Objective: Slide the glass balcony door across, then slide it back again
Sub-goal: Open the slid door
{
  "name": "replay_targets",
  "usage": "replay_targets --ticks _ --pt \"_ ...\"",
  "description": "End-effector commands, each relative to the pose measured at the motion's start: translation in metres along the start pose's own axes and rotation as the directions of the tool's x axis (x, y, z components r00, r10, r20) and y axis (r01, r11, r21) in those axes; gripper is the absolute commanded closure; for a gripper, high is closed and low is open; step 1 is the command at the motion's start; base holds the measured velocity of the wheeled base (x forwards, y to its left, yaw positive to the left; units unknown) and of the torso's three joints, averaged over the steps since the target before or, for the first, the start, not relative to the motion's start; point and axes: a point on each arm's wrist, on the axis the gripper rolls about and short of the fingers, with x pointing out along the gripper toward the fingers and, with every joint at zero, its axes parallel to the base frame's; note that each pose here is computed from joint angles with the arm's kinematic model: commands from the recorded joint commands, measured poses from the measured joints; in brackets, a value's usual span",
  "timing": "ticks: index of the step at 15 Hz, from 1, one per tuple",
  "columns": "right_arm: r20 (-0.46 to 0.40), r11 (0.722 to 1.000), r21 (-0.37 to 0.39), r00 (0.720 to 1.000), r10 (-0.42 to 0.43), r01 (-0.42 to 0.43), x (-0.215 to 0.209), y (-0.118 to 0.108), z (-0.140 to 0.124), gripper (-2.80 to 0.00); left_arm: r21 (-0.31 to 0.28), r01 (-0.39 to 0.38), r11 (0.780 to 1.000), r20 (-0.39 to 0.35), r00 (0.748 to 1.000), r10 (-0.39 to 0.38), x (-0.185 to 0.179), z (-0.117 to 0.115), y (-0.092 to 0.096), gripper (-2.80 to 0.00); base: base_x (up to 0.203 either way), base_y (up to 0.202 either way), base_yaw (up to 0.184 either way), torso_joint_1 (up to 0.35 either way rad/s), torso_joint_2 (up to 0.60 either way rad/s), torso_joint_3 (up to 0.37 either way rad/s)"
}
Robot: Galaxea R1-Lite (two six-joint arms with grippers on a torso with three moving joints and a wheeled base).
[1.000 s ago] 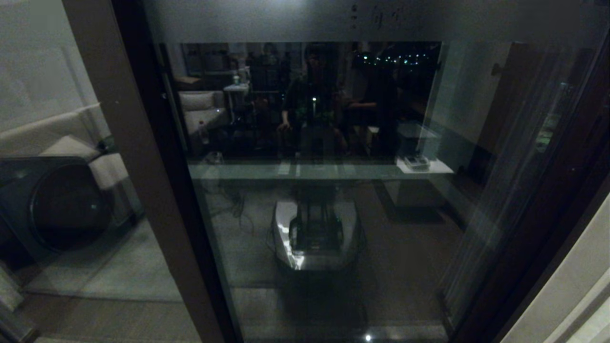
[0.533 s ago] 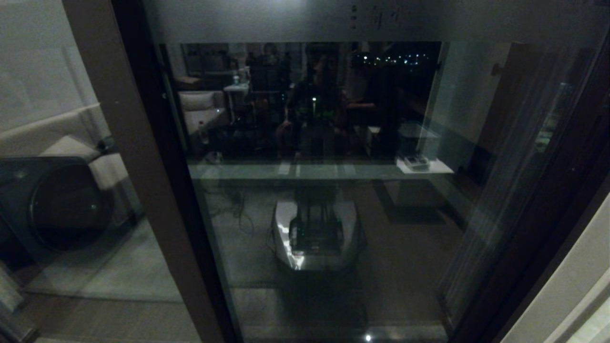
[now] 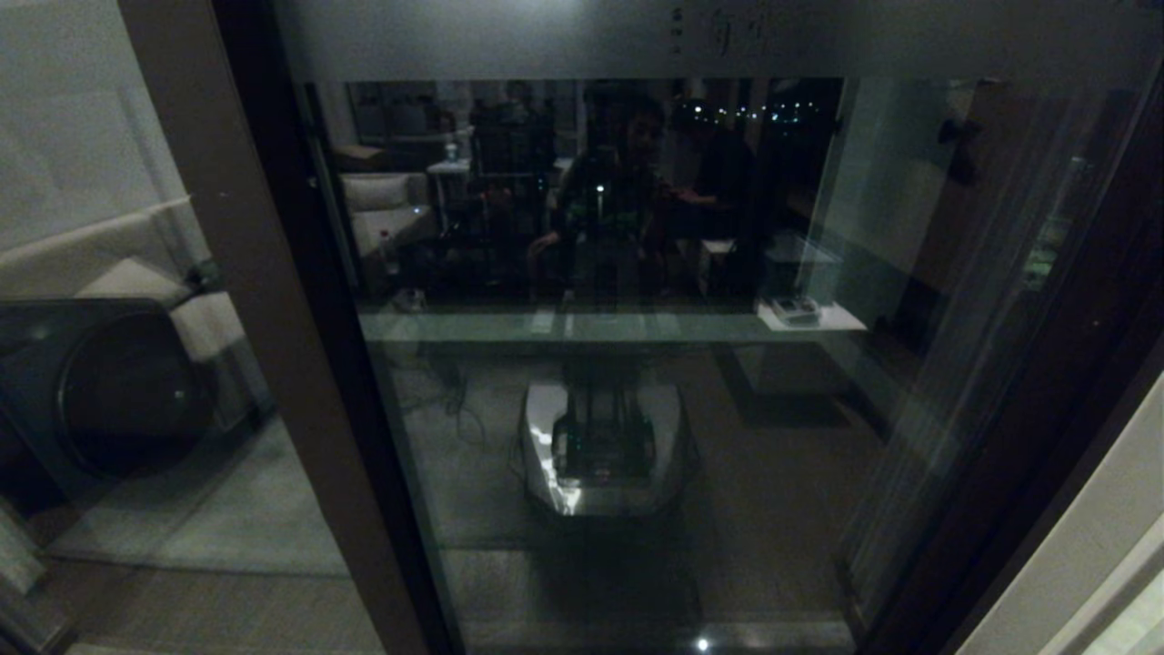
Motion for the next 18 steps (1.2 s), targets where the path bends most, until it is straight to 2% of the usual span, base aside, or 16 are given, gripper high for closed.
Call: replay_targets --ticks 1,6,7,10,12,18 --pt "-0.037 1.0 0.015 0.999 -0.013 0.014 0.024 -0.01 -0.002 0.0 0.0 0.001 1.0 -0.002 1.0 -0.001 0.0 0.0 0.0 0.0 0.0 0.0 0.0 0.0 0.0 0.0" --pt "-0.045 0.999 0.035 0.999 -0.028 0.029 0.024 -0.015 -0.004 0.0 0.0 0.001 1.0 -0.002 1.0 -0.001 0.0 0.0 0.0 0.0 0.0 0.0 0.0 0.0 0.0 0.0" --pt "-0.039 0.999 0.035 0.999 -0.03 0.032 0.021 -0.015 -0.004 -2.8 0.0 0.001 1.0 -0.002 1.0 -0.001 0.0 0.0 0.0 0.0 0.0 0.0 0.0 0.0 0.0 0.0" --pt "-0.029 0.997 0.053 0.998 -0.054 0.055 0.014 -0.025 -0.004 -2.8 0.0 0.001 1.0 -0.002 1.0 -0.001 0.0 0.0 0.0 0.0 0.0 0.0 0.0 0.0 0.0 0.0" --pt "-0.035 0.997 0.056 0.999 -0.041 0.043 0.018 -0.028 -0.006 -2.8 0.0 0.001 1.0 -0.002 1.0 -0.001 0.0 0.0 0.0 0.0 0.0 0.0 0.0 0.0 0.0 0.0" --pt "0.052 0.998 0.043 0.997 0.049 -0.052 0.042 -0.032 0.001 -2.8 0.0 -0.002 1.0 -0.002 1.0 0.002 0.0 0.0 0.0 0.0 0.0 0.0 0.0 0.0 0.0 0.0"
